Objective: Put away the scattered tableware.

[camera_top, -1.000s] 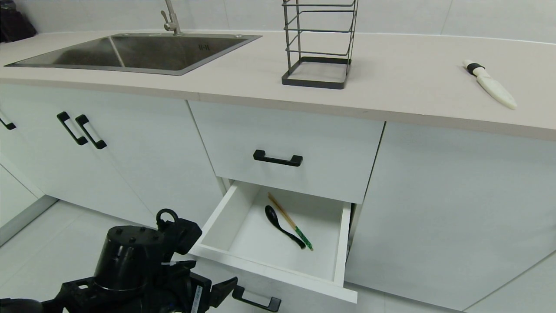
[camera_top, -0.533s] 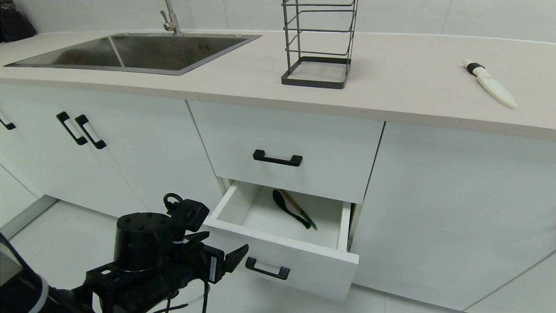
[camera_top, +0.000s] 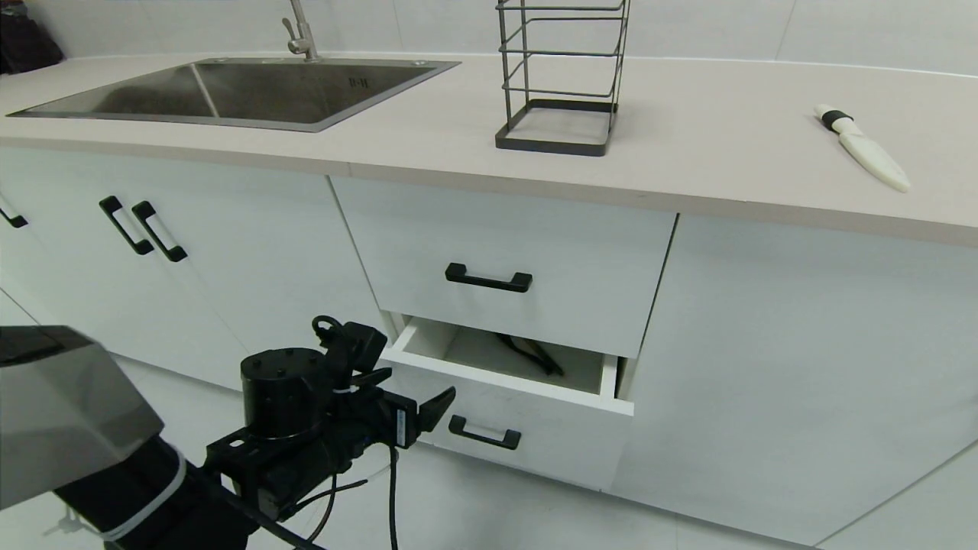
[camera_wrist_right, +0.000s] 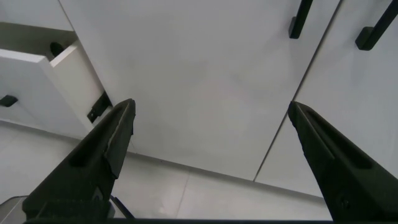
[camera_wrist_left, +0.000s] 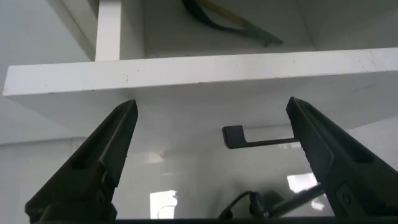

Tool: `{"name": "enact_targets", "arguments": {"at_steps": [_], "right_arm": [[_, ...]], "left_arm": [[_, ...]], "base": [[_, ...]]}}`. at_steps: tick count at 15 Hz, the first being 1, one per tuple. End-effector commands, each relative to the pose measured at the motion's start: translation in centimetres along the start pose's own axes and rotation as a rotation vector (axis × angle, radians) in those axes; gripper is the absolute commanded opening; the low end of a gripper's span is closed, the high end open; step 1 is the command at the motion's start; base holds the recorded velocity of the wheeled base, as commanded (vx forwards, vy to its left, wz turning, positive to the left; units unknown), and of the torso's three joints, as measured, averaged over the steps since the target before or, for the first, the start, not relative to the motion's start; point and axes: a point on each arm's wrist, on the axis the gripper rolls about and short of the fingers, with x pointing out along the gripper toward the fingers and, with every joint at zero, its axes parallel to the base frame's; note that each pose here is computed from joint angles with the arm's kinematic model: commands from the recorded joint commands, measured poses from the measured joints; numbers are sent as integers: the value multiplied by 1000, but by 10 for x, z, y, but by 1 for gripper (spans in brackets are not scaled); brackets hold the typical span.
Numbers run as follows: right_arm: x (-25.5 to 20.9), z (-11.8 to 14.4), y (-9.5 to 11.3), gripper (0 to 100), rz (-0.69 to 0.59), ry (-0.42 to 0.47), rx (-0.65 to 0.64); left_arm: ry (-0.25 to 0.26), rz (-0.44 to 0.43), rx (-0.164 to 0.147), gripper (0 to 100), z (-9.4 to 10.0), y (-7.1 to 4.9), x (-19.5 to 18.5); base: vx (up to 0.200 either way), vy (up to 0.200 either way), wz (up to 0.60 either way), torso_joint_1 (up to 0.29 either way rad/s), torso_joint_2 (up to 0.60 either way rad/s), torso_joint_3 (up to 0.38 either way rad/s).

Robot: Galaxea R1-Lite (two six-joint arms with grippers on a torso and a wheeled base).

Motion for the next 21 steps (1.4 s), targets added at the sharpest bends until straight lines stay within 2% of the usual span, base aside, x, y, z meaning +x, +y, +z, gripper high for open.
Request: {"name": "enact_targets", "arguments": {"at_steps": [1, 7, 9, 14, 18, 21], "right_arm": [[0, 0, 0, 100, 0, 2, 0], [0, 0, 0, 100, 0, 2, 0], [0, 0, 0, 100, 0, 2, 0], [0, 0, 0, 100, -1, 2, 0], [0, 0, 0, 100, 0, 2, 0], [0, 0, 0, 100, 0, 2, 0]], "left_arm": [[-14, 6, -5, 100, -3, 3, 19], [-87, -12, -7, 100, 3, 9, 36], [-125, -16, -8, 100, 4, 10, 42], [-130, -12, -11, 100, -1, 13, 49], [-191, 0, -12, 100, 12, 21, 61], [-192, -3, -12, 100, 13, 20, 57]], "base": [[0, 0, 0, 0, 0, 0], [0, 0, 0, 0, 0, 0], [0, 0, 0, 0, 0, 0], [0, 0, 0, 0, 0, 0], [0, 0, 0, 0, 0, 0], [0, 0, 0, 0, 0, 0]]}}
